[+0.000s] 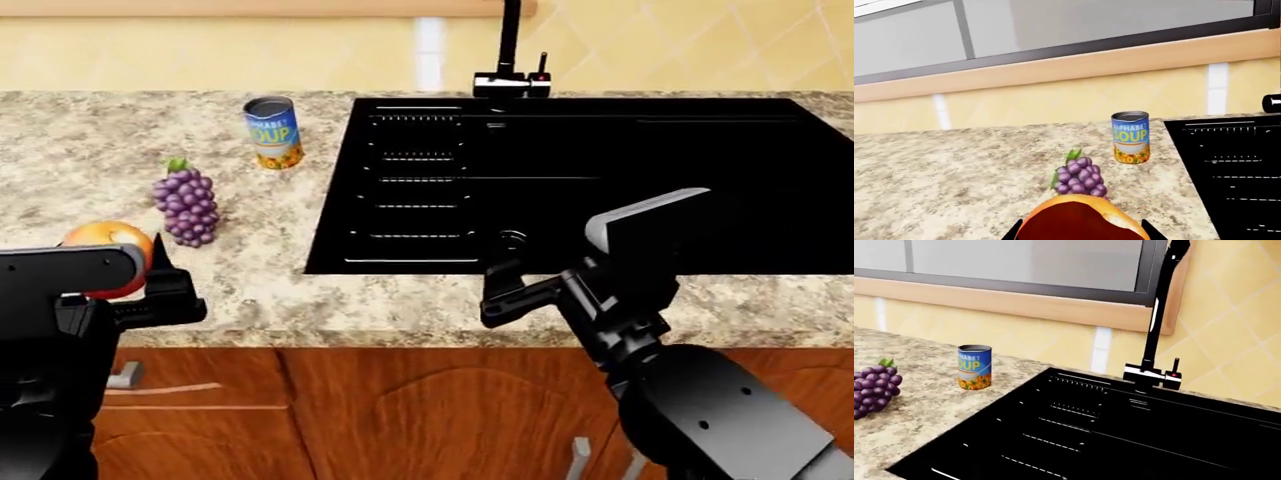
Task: Pick up the fruits and vegetables and place them in the sink. Turn on the sink faucet to wash them. Then turn the sink off and put them in the tray.
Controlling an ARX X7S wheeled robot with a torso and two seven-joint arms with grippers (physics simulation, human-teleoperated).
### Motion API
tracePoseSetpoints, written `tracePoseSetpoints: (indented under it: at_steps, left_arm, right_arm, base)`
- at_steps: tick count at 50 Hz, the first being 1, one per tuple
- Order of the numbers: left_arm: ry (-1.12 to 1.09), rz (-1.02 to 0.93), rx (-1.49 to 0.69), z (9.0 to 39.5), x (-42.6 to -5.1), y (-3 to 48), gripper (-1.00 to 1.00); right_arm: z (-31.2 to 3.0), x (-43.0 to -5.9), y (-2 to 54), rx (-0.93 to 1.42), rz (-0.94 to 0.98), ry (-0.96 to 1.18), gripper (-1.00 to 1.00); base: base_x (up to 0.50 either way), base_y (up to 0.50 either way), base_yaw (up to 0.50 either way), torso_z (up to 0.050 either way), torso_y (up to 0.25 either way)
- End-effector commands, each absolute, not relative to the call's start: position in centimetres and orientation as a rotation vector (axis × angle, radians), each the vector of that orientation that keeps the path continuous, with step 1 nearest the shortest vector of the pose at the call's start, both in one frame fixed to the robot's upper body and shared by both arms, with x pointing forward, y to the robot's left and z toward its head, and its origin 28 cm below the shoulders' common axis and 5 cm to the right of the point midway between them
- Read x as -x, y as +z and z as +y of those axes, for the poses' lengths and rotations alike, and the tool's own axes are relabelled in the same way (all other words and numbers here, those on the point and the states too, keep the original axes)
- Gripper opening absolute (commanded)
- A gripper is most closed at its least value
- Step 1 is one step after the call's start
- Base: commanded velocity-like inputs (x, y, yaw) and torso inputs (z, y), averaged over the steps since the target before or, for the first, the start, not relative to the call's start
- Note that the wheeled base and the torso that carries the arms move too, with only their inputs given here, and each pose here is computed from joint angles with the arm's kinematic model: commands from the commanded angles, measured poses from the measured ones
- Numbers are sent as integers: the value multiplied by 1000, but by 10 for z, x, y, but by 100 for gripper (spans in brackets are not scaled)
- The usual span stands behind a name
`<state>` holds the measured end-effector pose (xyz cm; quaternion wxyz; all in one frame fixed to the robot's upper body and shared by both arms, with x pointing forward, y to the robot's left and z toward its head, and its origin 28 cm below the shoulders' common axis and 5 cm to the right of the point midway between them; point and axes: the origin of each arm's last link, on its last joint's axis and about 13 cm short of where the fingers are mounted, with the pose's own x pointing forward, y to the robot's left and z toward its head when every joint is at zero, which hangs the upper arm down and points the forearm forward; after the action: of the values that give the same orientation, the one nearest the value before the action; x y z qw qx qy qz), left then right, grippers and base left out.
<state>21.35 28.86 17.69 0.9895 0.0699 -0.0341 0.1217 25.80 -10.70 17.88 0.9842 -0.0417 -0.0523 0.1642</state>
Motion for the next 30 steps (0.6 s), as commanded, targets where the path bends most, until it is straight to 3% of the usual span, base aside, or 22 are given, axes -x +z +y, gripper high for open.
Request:
tracePoseSetpoints:
  at_steps: [1, 30]
  left_arm:
    - [243, -63, -137, 288, -213, 176, -100]
    - [219, -55, -160, 288, -210, 172, -100]
  right_arm:
    - [-102, -261, 174, 83, -98, 353, 100]
    - [-93, -272, 167, 75, -72, 395, 100]
  base:
    - [70, 500, 0, 0, 0]
    - [68, 500, 0, 0, 0]
